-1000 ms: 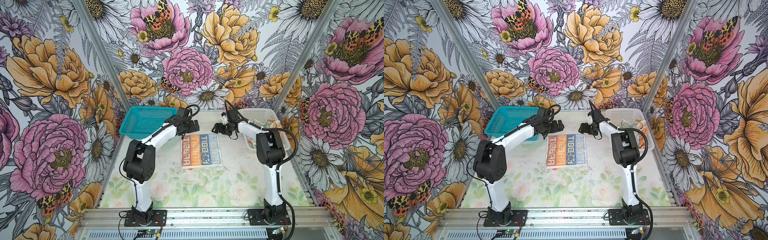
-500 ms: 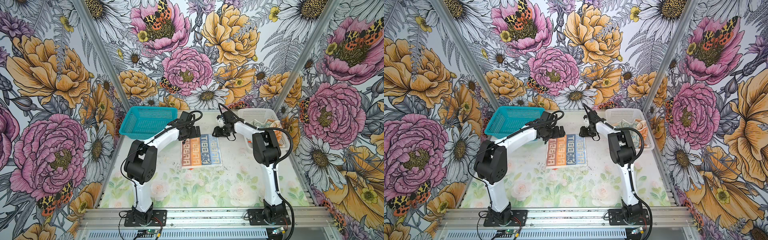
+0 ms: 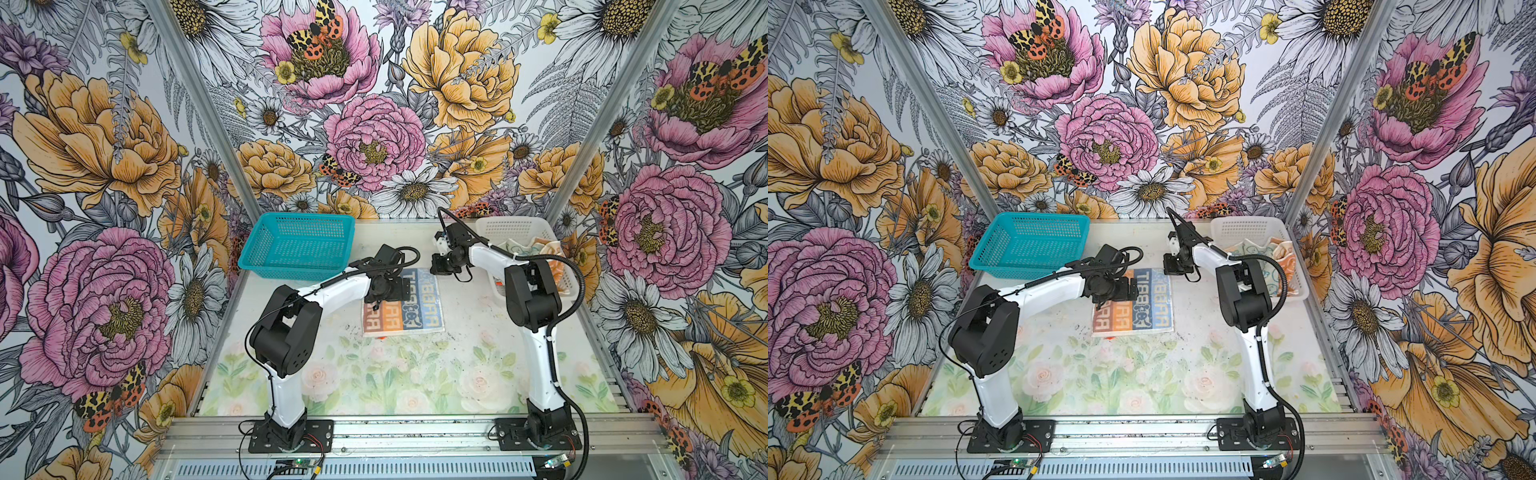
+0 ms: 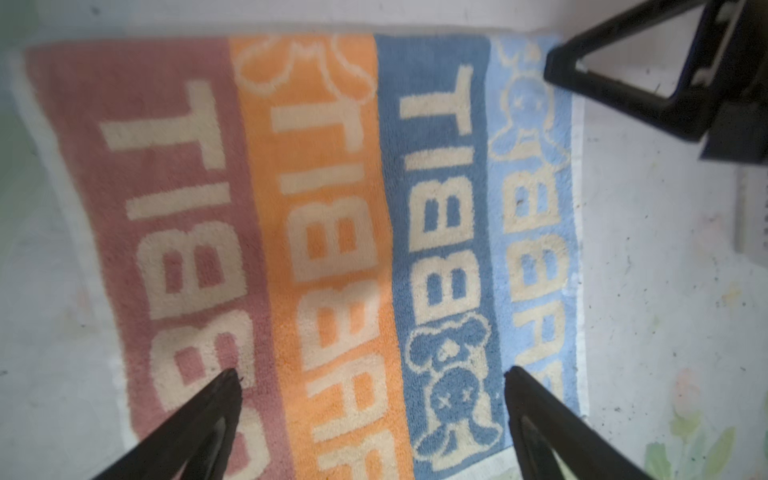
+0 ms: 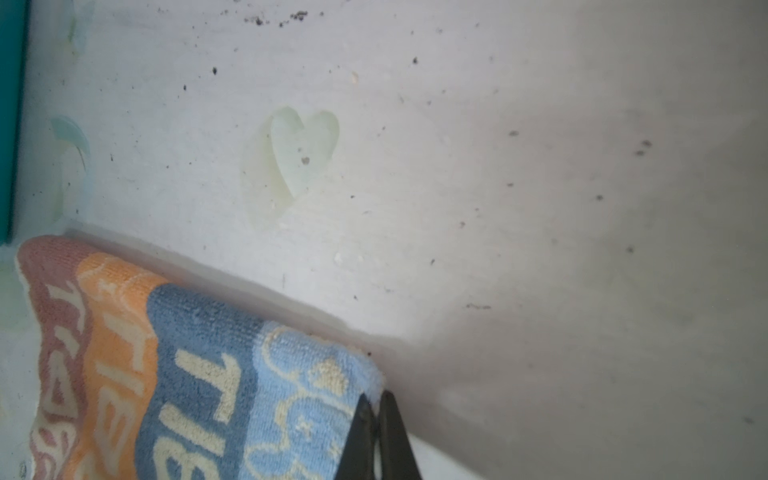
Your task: Fold and stack the towels
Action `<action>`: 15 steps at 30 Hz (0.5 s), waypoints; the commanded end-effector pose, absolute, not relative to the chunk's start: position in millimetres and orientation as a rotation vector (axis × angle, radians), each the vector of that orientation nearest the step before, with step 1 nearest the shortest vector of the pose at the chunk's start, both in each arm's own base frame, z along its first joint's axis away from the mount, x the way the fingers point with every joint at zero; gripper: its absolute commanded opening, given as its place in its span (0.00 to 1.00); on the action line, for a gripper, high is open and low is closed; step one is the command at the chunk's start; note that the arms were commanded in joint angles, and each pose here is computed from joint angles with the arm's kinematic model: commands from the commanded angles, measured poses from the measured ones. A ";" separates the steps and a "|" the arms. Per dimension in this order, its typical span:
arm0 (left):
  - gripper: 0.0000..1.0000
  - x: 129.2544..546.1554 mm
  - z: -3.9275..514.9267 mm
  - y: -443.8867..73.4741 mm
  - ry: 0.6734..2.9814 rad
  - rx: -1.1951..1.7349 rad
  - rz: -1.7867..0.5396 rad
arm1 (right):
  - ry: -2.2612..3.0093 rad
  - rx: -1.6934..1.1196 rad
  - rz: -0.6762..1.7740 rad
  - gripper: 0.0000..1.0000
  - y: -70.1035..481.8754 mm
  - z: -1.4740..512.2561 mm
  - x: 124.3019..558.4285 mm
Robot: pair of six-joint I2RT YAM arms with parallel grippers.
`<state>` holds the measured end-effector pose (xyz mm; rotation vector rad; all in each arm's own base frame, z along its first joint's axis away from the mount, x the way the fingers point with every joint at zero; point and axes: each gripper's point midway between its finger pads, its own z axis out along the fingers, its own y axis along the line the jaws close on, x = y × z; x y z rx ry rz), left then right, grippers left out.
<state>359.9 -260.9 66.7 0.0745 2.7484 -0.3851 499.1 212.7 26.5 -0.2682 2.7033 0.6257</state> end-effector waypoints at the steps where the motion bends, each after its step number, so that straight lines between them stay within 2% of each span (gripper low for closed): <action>1: 0.99 350.0 60.1 -263.0 2.752 0.061 -0.362 | 2.712 -0.253 0.611 0.01 207.8 29.0 497.1; 15: 0.99 316.1 30.2 -315.0 2.807 0.139 -0.409 | 2.727 -0.270 0.550 0.00 185.1 28.6 501.1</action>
